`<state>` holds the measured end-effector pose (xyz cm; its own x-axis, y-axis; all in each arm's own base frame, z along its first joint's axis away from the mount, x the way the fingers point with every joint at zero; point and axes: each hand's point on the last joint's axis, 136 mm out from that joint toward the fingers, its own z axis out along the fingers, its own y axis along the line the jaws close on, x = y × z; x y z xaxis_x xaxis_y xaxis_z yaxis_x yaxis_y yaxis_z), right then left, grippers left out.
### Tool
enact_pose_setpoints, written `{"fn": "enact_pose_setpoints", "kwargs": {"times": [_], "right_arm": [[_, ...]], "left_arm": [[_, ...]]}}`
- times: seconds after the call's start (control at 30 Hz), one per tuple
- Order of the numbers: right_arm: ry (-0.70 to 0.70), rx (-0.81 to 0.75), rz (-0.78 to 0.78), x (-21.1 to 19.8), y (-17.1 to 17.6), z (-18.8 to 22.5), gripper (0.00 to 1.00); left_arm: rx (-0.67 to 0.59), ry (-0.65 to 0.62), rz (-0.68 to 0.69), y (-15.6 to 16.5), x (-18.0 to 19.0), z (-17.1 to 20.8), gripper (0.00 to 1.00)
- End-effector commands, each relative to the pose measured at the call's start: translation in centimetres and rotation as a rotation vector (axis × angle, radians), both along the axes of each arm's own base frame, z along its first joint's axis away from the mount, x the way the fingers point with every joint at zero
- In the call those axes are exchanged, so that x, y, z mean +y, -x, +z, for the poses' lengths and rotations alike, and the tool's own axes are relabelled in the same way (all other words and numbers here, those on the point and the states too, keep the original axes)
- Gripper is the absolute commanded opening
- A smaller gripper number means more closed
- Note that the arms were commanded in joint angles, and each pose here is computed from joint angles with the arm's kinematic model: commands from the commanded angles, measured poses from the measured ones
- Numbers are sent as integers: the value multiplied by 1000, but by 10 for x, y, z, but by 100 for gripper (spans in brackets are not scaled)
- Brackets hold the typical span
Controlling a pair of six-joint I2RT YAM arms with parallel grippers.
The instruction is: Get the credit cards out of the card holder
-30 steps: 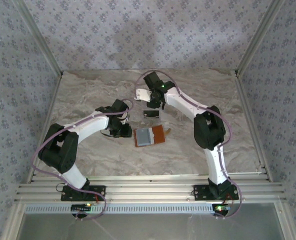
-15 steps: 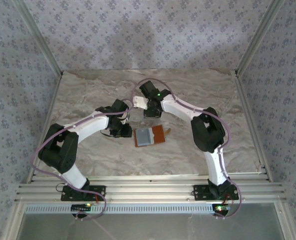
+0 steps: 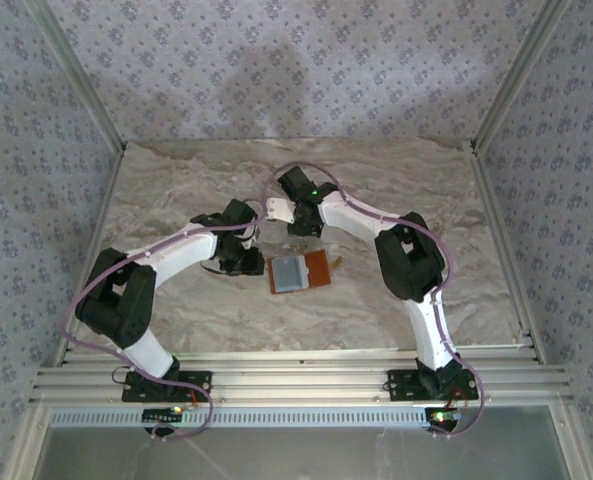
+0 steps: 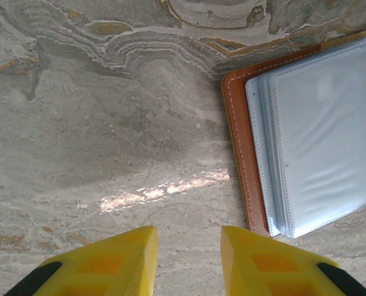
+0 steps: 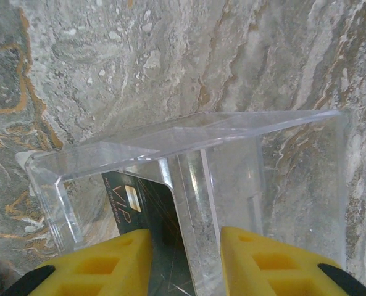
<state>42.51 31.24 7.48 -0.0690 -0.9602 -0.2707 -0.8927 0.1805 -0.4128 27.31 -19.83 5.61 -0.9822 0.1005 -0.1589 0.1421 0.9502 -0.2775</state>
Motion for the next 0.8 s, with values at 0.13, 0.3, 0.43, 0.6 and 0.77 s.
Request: {"fn": "enact_pose_setpoints", "kwargs": {"times": [0.13, 0.3, 0.43, 0.6, 0.77], "right_arm": [[-90, -108, -40, 3, -13, 48, 37], [-21, -96, -38, -2, -20, 24, 37], [7, -68, -30, -2, -20, 5, 37], [12, -38, -17, 2, -15, -8, 37], [-8, -96, -32, 6, -19, 14, 37]], "left_arm": [[-6, 19, 9, 0, 0, 9, 33], [-4, 17, 7, 1, 1, 8, 33], [1, 15, 8, 1, 1, 6, 33], [2, 14, 6, 1, 1, 6, 33], [5, 20, 3, 1, -1, 6, 33]]}}
